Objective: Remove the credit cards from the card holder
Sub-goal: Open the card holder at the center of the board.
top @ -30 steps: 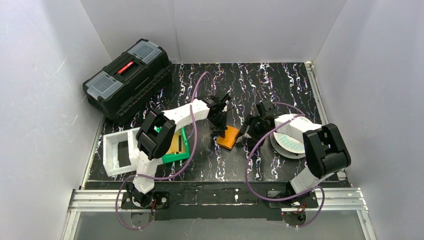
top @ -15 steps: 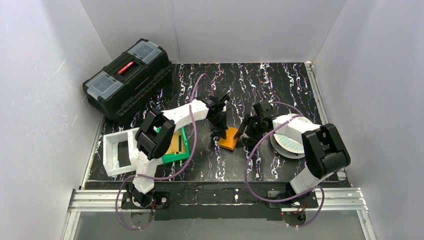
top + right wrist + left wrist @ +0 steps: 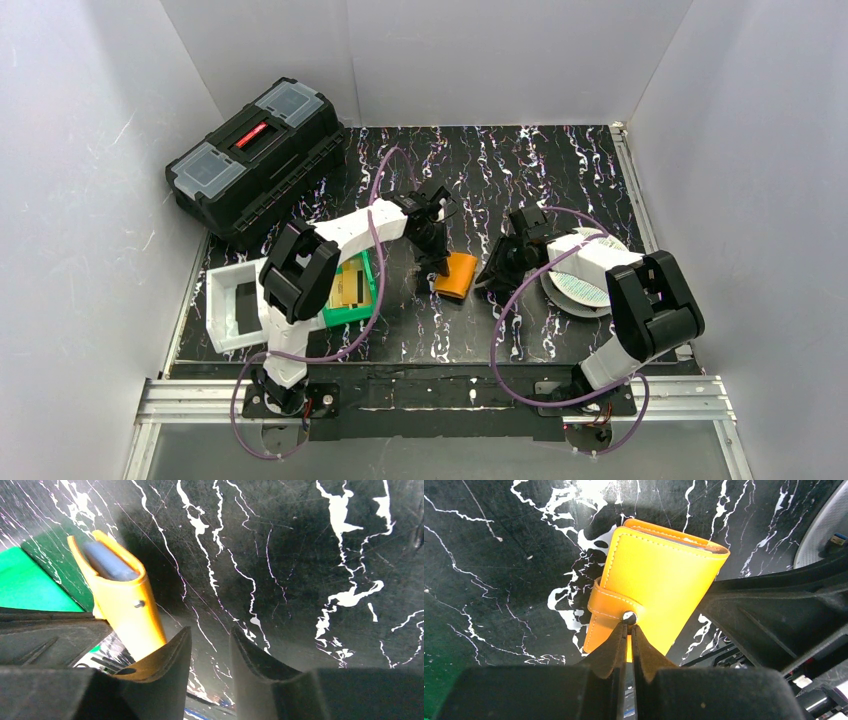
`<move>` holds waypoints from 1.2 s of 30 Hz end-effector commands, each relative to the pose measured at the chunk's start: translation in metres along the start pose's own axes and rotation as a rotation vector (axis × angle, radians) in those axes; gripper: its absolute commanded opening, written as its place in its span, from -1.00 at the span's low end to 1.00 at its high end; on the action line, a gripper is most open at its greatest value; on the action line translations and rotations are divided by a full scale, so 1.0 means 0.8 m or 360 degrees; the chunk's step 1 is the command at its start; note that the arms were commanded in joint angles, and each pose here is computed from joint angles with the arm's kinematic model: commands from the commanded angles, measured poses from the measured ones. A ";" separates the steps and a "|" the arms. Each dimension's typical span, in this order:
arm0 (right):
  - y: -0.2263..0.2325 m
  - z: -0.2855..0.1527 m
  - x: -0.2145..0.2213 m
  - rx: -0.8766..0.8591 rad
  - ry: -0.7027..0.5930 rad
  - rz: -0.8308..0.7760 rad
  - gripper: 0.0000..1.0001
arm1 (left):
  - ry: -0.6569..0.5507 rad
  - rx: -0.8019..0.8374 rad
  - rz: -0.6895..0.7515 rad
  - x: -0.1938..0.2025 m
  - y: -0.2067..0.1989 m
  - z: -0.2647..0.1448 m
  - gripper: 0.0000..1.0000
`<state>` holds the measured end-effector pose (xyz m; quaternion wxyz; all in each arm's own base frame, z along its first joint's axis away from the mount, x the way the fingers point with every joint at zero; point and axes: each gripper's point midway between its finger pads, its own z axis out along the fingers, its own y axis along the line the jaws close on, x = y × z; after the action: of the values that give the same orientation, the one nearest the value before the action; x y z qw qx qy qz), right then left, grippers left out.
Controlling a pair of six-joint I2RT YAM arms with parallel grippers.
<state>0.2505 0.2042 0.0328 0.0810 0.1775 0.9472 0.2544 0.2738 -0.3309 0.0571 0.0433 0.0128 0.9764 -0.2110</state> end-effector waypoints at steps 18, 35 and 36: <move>0.085 -0.049 -0.011 -0.0462 -0.0173 -0.0202 0.79 | -0.0013 0.0194 -0.0076 -0.001 -0.020 -0.040 -1.00; 0.083 -0.004 -0.009 -0.0431 -0.0096 -0.0122 -0.73 | 0.0023 0.0301 -0.0166 0.002 -0.030 -0.040 -1.00; 0.080 -0.003 -0.008 -0.0415 -0.0098 -0.0123 -0.86 | 0.0008 0.0285 -0.0166 0.001 -0.027 -0.042 -1.00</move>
<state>0.2684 0.2510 0.0666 0.1257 0.1342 0.9126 0.3652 0.2724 -0.3398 0.0736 0.0189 -0.0340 0.9593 -0.2796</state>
